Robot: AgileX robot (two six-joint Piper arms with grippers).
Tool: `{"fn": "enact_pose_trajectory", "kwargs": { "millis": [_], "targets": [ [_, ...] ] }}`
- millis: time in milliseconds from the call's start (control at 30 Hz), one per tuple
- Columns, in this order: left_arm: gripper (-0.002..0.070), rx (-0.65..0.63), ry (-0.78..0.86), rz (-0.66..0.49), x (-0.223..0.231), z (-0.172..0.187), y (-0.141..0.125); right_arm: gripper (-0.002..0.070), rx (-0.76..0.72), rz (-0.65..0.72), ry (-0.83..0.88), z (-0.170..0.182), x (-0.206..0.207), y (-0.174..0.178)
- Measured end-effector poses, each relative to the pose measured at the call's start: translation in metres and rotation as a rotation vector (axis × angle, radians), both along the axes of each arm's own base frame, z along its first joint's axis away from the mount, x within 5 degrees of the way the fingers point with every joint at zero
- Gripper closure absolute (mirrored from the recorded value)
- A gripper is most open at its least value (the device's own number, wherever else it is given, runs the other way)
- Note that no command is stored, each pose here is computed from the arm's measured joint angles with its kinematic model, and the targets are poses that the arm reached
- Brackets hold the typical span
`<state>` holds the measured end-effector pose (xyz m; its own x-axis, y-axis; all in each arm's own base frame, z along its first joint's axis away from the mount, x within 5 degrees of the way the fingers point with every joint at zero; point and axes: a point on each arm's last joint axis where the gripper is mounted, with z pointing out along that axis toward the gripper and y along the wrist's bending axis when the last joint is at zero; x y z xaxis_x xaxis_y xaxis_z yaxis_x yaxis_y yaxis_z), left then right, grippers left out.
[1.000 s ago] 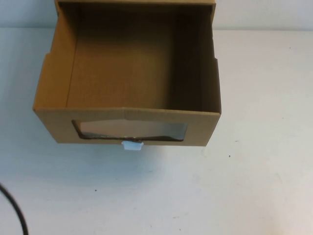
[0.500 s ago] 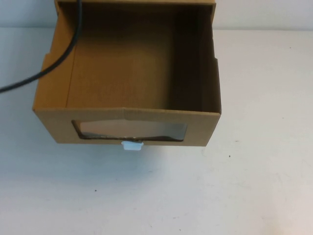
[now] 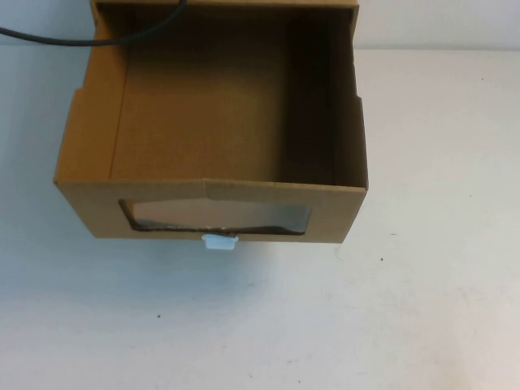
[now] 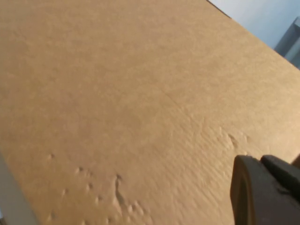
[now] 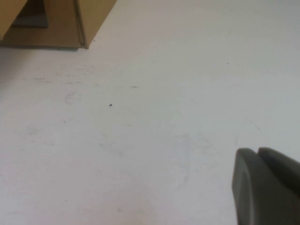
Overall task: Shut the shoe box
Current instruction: Press the shoe box with left arm, then close the shoe box with your right arm
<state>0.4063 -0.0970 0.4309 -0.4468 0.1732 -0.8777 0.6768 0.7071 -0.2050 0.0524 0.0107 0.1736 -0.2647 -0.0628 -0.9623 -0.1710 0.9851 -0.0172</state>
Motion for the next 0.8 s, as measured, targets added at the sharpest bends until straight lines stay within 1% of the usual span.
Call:
{"fn": "enact_pose_trajectory", "kwargs": {
  "millis": [200,267,467,567,733,800],
  "targets": [
    [0.0678,0.002,0.015,-0.038,0.018,-0.012,-0.014,0.0689,0.000,0.000,0.000,0.000,0.000,0.000],
    [0.0678,0.005,0.032,-0.047,0.021,-0.019,-0.017,0.0689,0.025,-0.002,-0.017,0.002,0.000,0.000],
    [0.0678,0.027,0.069,-0.047,0.030,-0.035,-0.018,0.0689,0.298,-0.025,-0.115,0.015,0.002,0.003],
    [0.0678,0.029,0.067,-0.045,0.031,-0.034,-0.018,0.0689,0.427,-0.046,-0.153,0.020,0.003,0.002],
    [0.0678,0.037,0.064,-0.043,0.031,-0.034,-0.017,0.0689,0.587,-0.087,-0.209,0.027,0.004,-0.001],
    [0.0678,0.037,0.064,-0.043,0.031,-0.034,-0.017,0.0689,0.639,-0.087,-0.191,0.027,0.004,0.000]
  ]
}}
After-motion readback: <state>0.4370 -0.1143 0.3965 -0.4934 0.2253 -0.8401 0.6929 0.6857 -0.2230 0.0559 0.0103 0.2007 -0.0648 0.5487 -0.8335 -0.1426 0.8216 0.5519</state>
